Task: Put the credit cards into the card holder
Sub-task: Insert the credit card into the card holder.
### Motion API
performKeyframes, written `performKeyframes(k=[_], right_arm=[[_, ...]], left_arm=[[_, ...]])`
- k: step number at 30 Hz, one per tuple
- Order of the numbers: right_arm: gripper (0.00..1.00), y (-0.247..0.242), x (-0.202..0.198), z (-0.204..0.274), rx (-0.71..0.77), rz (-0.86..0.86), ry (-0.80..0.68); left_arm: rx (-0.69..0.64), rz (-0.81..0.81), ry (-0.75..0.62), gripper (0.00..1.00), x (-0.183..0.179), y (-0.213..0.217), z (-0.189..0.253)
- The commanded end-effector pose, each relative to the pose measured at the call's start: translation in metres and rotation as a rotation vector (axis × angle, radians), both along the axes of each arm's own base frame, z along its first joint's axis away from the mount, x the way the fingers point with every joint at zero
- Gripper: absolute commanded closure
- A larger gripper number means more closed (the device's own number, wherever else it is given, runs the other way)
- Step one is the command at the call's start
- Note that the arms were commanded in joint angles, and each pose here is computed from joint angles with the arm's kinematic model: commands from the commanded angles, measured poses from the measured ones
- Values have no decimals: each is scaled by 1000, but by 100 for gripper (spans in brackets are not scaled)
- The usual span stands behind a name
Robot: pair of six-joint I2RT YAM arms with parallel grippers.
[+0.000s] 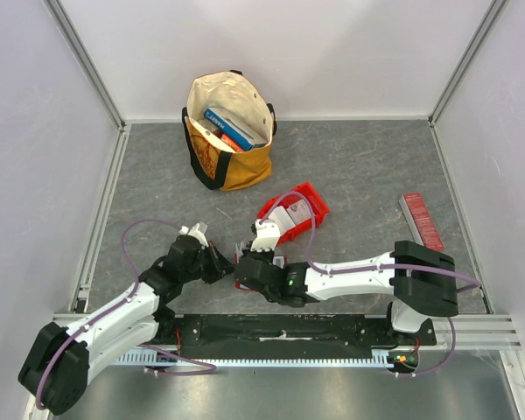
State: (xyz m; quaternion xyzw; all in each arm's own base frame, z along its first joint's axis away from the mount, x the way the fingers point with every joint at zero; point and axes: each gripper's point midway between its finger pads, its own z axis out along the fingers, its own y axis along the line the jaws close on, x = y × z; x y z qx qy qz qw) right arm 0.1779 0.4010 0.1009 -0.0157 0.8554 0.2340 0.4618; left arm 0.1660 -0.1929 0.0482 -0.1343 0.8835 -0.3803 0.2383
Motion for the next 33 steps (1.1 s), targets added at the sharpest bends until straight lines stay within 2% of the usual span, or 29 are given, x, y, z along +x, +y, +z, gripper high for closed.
performKeyframes(k=[1,10,33], right_arm=[[100,4,4,31,81,-15,-50],[100,3,5,8,21,-30,-27],[100,-5,7,3,-9,-51,-33]], left_arm=[[-16,5,9,98,0,-2,1],[-18,2,6,98,0,-2,2],[-8,6,10,98,0,-1,0]])
